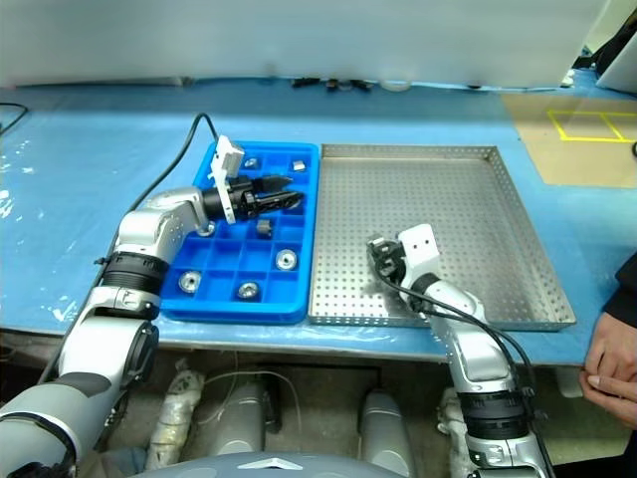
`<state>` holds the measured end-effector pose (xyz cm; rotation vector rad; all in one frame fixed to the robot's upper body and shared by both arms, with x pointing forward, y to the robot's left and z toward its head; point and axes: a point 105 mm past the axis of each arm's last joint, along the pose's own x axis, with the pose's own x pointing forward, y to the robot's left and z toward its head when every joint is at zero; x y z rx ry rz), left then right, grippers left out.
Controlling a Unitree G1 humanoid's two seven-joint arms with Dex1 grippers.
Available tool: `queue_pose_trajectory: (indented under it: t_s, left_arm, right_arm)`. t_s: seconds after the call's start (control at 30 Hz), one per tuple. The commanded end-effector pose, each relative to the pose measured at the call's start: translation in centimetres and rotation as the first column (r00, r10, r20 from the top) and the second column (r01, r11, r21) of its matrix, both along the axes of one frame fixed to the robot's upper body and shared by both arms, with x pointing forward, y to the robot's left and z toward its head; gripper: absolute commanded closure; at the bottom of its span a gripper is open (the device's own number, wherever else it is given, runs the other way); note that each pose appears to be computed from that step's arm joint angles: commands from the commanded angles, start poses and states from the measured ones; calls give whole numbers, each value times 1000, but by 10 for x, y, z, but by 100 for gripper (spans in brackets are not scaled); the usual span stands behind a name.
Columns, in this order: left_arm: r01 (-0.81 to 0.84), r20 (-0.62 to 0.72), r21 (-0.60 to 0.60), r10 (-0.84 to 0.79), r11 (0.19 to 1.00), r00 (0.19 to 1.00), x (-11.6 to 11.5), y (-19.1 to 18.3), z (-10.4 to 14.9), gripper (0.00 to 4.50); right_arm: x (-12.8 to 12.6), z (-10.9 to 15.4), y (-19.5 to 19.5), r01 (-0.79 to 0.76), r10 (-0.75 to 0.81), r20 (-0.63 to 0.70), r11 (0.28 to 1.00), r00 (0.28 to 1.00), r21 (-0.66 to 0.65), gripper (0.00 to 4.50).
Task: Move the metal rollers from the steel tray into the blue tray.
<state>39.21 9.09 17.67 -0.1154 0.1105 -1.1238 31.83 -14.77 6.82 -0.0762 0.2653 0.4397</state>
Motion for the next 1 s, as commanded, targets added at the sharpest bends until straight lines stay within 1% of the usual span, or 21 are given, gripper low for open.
queue_pose_trajectory:
  t_s: [0.03, 0.1, 0.2, 0.27, 0.4, 0.43, 0.5, 0.57, 0.63, 0.7, 0.77, 0.83, 0.87, 1.0]
  left_arm:
    - [44, 54, 0, -44, 999, 998, -4, -4, 15, 103]
    - [67, 53, 4, -67, 998, 996, -6, -5, 14, 103]
    - [122, 69, 19, -123, 992, 990, -10, -9, 13, 103]
    - [150, 86, 30, -152, 988, 985, -10, -14, 14, 103]
    - [111, 172, 111, -129, 988, 977, 9, -36, 14, 103]
    - [99, 194, 118, -120, 988, 974, 14, -47, 18, 103]
    - [124, 209, 88, -140, 988, 968, 17, -69, 30, 103]
    - [153, 221, 60, -163, 986, 962, 16, -81, 40, 103]
    - [160, 224, 50, -168, 986, 960, 17, -89, 45, 103]
    - [162, 221, 75, -175, 984, 959, 17, -95, 42, 103]
    - [159, 206, 108, -179, 981, 962, 18, -100, 34, 103]
    - [91, 171, 205, -127, 975, 977, 24, -109, 14, 103]
    - [60, 155, 231, -98, 971, 983, 26, -113, 7, 103]
    - [-59, 146, 302, 15, 952, 989, 35, -123, -7, 103]
  right_arm:
    - [-9, 8, 15, -75, 76, -10, 993, 997, 87, 199]
    - [-10, 12, 16, -78, 79, -6, 991, 997, 110, 199]
    - [-14, 29, 20, -124, 122, 24, 974, 992, 188, 199]
    - [-14, 39, 17, -135, 128, 46, 970, 991, 200, 199]
    - [-11, 60, 4, -134, 116, 103, 973, 988, 189, 199]
    - [-10, 67, 1, -131, 107, 129, 973, 986, 191, 199]
    - [-2, 78, -11, -69, 40, 176, 985, 984, 158, 199]
    - [4, 80, -18, -14, -13, 197, 991, 980, 132, 199]
    - [4, 85, -16, -15, -16, 216, 990, 976, 140, 199]
    - [1, 93, -12, -21, -21, 240, 985, 971, 171, 199]
    - [-1, 97, -11, -17, -28, 253, 984, 967, 175, 199]
    - [-3, 96, -14, 16, -63, 256, 983, 965, 181, 199]
    - [-3, 94, -16, 34, -80, 254, 983, 964, 181, 199]
    - [-6, 89, -18, 74, -121, 246, 978, 962, 194, 199]
